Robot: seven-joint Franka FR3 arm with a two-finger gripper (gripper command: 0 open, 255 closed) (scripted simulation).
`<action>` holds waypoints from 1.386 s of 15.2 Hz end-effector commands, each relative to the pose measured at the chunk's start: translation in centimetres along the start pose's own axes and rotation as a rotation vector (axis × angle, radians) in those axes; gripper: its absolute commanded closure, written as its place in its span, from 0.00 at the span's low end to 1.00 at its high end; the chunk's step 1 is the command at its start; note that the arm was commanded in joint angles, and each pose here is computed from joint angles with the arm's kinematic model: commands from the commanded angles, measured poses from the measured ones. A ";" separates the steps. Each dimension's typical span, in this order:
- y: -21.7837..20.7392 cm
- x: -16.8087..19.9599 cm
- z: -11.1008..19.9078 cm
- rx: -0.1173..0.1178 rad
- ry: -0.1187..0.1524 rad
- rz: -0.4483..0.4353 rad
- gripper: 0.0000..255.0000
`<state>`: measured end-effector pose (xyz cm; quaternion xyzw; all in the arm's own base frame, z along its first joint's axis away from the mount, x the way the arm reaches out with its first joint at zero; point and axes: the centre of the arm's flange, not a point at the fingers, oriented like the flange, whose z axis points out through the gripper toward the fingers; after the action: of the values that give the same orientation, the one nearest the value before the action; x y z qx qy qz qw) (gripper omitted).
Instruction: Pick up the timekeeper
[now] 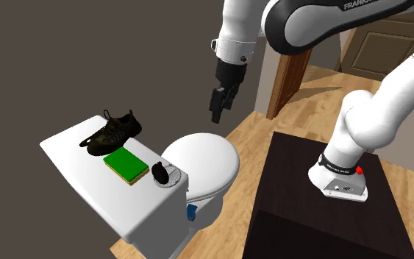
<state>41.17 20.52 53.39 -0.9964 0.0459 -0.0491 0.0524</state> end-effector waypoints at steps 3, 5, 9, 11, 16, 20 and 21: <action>-4.5 2.2 2.2 0.009 -0.005 0.064 0.00; -6.5 3.5 3.2 0.012 -0.007 0.094 0.00; -10.5 6.1 5.3 0.019 -0.012 0.155 0.00; -12.5 7.6 6.2 0.022 -0.015 0.186 0.00; -17.2 11.4 8.7 0.030 -0.020 0.262 0.00; -17.4 11.6 10.5 0.031 -0.021 0.269 0.00; -17.3 11.5 11.0 0.031 -0.021 0.269 0.00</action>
<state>55.24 37.58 46.04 -0.9808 0.1773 -0.0317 0.0742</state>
